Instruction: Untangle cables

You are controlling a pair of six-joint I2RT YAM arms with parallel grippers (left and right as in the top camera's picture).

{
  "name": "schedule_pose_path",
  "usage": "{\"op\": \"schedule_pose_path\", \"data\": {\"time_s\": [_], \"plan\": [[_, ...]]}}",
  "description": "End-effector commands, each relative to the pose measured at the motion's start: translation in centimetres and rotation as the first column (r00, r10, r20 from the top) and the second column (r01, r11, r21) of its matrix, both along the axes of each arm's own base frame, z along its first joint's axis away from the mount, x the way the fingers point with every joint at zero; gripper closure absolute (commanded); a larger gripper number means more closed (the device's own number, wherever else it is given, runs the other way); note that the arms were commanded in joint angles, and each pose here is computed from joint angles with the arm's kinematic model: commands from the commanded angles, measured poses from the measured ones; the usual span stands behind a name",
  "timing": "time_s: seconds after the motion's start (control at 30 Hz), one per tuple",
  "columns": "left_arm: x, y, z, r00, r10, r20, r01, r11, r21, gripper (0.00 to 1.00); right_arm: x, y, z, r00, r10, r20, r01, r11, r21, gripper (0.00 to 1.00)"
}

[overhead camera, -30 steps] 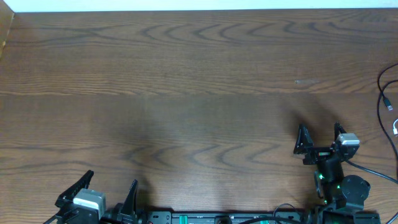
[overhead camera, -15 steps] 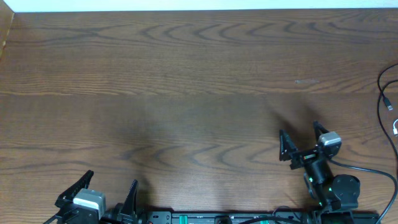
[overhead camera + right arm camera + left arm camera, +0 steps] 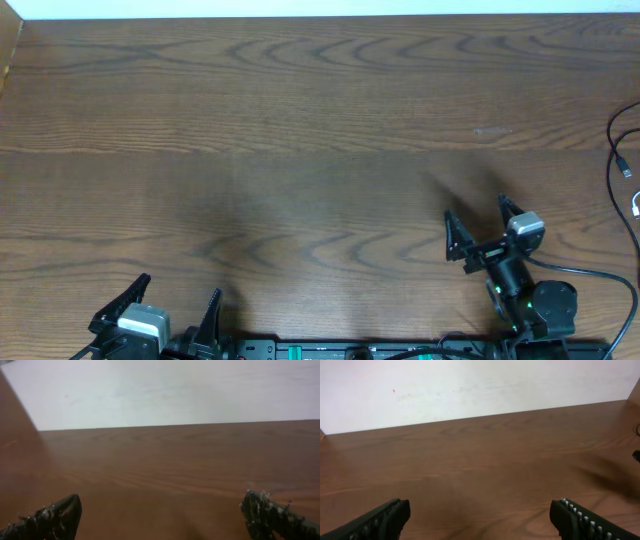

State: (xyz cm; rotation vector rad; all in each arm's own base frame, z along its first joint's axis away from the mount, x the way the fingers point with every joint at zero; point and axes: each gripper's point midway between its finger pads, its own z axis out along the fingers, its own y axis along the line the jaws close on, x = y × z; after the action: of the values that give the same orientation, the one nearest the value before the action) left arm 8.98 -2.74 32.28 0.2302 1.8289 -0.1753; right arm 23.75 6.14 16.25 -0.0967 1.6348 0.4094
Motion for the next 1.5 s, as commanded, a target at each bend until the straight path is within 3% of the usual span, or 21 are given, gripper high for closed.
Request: {"op": "schedule_pose_path", "data": {"time_s": [0.0, 0.6, 0.8, 1.03, 1.13, 1.33, 1.47], "plan": [[0.0, 0.2, 0.1, 1.000, 0.010, 0.006, -0.010, 1.000, 0.014, 0.05, 0.2, -1.0, -0.1, 0.999, -0.043, -0.006, 0.043, 0.999, 0.010, 0.01], [-0.2, 0.2, -1.3, 0.999, 0.011, -0.049, -0.010, 1.000, 0.019, 0.04, 0.3, -1.3, -0.1, 0.998, -0.055, -0.006, 0.055, 0.998, 0.010, 0.01], [2.2, -0.3, -2.5, 0.993, 0.058, -0.103, -0.075, 0.983, -0.170, 0.04, 0.3, -1.3, -0.1, 0.998, -0.055, -0.006, 0.055, 0.998, 0.010, 0.01], [4.9, -3.7, -4.7, 0.989, -0.106, -0.108, 0.078, 0.969, -0.234, 0.02, 0.3, -1.3, -0.1, 0.998, -0.055, -0.006, 0.055, 0.998, 0.010, 0.01], [5.5, -2.9, -5.5, 0.991, -0.054, -0.123, 0.028, 0.978, -0.207, 0.02, 0.3, -1.3, -0.1, 0.998, -0.055, -0.006, 0.055, 0.998, 0.010, 0.01], [6.6, -3.1, -6.3, 0.993, -0.095, -0.071, 0.091, 0.994, -0.054, 0.02, 0.3, -1.3, -0.1, 0.998, -0.055, -0.007, 0.055, 0.998, 0.010, 0.01], [7.2, -3.3, -7.8, 0.991, -0.097, -0.091, 0.093, 0.995, -0.041, 0.02, 0.3, -1.3, -0.1, 0.998, -0.055, -0.006, 0.055, 0.998, 0.010, 0.01]]}}
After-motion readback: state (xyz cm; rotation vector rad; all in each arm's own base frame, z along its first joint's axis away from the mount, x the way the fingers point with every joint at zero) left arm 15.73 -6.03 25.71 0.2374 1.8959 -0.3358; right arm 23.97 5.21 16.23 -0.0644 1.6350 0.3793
